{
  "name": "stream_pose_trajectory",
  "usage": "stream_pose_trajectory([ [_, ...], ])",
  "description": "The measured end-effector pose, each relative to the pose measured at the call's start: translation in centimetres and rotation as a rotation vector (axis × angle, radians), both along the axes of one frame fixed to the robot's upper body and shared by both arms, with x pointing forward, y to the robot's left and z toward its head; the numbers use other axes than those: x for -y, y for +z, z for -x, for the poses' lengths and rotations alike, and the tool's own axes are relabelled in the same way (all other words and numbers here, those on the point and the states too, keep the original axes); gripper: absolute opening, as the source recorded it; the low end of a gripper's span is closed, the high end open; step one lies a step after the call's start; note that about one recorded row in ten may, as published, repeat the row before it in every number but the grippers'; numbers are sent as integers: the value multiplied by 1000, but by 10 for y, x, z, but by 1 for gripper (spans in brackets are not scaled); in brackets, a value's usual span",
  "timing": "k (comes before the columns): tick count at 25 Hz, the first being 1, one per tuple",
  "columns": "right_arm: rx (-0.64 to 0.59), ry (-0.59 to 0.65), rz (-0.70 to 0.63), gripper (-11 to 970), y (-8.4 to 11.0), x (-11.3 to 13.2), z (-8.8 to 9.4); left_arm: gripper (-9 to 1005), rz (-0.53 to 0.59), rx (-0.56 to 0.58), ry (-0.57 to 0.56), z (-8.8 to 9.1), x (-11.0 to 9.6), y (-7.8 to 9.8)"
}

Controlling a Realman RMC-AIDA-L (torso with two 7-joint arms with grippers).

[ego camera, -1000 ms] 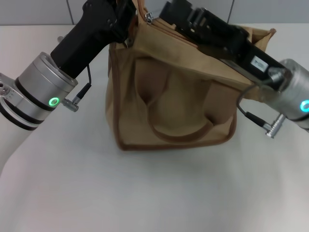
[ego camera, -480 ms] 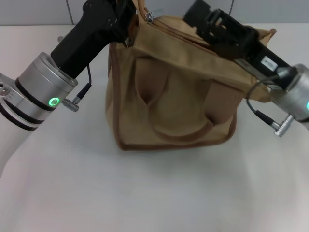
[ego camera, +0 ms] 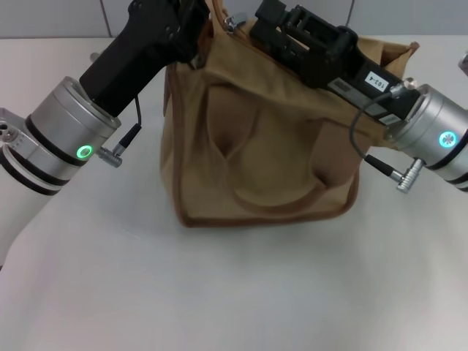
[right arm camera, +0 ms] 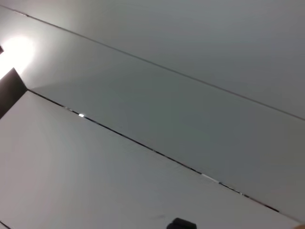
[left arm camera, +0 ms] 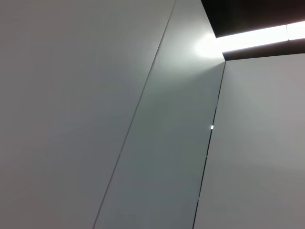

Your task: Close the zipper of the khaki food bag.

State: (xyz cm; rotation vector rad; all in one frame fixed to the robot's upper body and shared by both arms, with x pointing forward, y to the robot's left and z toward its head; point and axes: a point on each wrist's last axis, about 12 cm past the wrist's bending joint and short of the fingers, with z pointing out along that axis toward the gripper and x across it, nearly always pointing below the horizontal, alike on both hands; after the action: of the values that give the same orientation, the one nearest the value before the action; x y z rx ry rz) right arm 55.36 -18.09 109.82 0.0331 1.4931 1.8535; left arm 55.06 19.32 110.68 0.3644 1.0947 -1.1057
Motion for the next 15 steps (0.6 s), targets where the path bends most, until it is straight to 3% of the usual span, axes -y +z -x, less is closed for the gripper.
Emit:
stream_pose_trajectory([
  [15,52,40,12,506,11,-12,-8,21,-3,14,-18,-3,6,4],
])
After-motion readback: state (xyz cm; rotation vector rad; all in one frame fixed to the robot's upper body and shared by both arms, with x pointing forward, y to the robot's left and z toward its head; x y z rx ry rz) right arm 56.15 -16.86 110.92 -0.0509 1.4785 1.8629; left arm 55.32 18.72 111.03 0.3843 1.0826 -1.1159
